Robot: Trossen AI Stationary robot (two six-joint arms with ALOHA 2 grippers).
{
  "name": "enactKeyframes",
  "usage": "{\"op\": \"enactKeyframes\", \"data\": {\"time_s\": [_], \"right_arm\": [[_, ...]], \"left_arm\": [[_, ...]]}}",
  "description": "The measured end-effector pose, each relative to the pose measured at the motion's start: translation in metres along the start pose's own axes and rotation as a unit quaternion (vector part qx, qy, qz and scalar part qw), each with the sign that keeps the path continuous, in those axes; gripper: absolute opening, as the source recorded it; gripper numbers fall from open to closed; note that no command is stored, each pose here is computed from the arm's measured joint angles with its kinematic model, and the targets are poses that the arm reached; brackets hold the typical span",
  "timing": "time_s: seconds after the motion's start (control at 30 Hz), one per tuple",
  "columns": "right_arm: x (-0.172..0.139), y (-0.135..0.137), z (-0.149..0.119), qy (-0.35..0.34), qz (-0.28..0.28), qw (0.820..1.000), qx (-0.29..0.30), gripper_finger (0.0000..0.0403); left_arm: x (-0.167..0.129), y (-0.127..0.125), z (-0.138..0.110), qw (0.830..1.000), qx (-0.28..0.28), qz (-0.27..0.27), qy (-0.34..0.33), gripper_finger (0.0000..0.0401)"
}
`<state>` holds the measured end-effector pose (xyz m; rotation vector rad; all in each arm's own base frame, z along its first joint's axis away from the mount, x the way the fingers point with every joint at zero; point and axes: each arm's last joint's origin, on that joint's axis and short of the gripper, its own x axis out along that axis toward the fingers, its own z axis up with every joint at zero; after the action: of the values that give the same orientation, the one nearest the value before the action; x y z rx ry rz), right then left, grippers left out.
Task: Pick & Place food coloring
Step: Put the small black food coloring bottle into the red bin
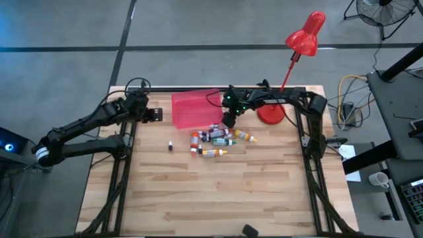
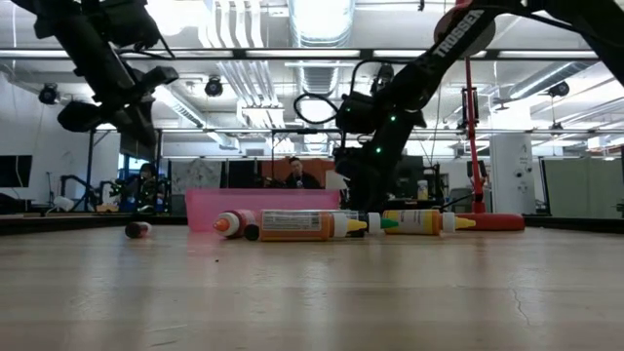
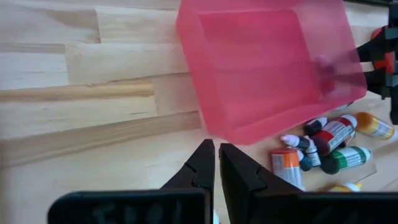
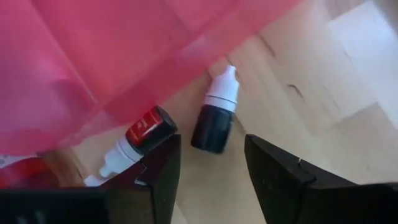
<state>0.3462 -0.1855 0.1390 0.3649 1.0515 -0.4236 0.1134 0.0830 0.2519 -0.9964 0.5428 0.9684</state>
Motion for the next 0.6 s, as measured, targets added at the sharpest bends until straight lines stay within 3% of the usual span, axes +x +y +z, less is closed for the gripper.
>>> {"op": "enactKeyframes", "data": {"time_s": [0.33, 0.6], "right_arm": [[0.015, -0.001, 0.001, 0.008, -0.006, 1.000, -0.003, 0.0150], [0.015, -0.004, 0.004, -0.012, -0.019, 1.000, -0.021, 0.0105]], "left_arm": [[0.008, 0.006, -0.006, 1.000, -0.002, 0.015, 0.013, 0.0000], [0.010, 0.008, -0.008, 1.000, -0.003, 0.018, 0.015, 0.0000]]}}
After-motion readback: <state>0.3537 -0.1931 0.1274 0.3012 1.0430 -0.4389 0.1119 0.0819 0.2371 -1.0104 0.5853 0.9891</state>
